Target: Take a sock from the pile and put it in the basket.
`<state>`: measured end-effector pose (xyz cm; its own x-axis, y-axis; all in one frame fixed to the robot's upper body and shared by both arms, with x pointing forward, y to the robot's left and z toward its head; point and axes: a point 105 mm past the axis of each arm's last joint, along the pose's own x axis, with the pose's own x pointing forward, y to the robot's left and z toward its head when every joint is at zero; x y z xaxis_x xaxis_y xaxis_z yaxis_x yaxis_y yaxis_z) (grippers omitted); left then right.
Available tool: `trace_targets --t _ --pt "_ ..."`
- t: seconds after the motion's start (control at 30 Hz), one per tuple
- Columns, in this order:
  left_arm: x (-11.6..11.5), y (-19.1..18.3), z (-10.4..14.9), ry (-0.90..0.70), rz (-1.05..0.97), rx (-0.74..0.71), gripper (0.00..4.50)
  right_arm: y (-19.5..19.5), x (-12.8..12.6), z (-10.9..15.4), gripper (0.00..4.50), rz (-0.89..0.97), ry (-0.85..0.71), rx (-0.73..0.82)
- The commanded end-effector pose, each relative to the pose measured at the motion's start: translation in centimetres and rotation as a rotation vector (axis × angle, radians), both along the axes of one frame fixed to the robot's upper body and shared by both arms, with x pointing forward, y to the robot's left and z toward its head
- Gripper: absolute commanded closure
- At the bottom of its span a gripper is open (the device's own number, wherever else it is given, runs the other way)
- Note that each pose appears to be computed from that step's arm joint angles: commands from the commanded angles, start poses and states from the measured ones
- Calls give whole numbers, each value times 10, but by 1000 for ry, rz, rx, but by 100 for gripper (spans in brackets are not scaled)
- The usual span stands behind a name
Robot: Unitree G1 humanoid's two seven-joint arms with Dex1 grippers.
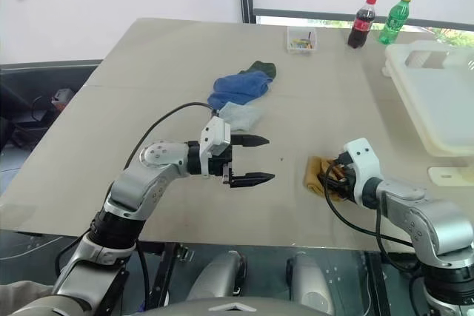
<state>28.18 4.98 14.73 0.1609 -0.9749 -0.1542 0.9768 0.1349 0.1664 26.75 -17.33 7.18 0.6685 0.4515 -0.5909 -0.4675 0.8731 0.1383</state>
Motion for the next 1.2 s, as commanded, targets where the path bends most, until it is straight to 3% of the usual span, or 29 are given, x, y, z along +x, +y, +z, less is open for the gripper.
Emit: trace_targets --t 0.03,0.1,0.13,0.27,0.37,0.43,0.6,0.7,0.77,1.03,1.2 --pt "-2 0 12 -49 -10 -48 0 -6 -18 -39 357 -38 191 1" --pt "-4 -1 15 -50 -13 -65 0 -5 -12 -27 431 -59 137 59" --pt "-4 -2 15 -52 -15 -68 0 -3 -8 -19 444 -68 102 103" --pt "-4 -8 24 -62 -12 -119 0 -7 23 40 445 -171 -159 340" --pt "-1 -17 37 -86 -23 -178 0 -29 45 102 445 -260 -394 488" --pt "2 -23 41 -81 -29 -206 0 -59 61 149 445 -385 -576 504" --pt "12 -31 47 -112 5 -241 0 -133 88 199 445 -716 -746 375" --pt "19 -33 52 -137 37 -279 0 -183 105 198 445 -924 -698 213" --pt "22 -35 57 -148 53 -308 0 -197 115 190 445 -950 -645 165" --pt "21 -39 70 -165 76 -383 0 -227 137 150 445 -1076 -491 197" --pt "20 -41 74 -161 88 -415 0 -227 139 138 214 -1064 -436 214"
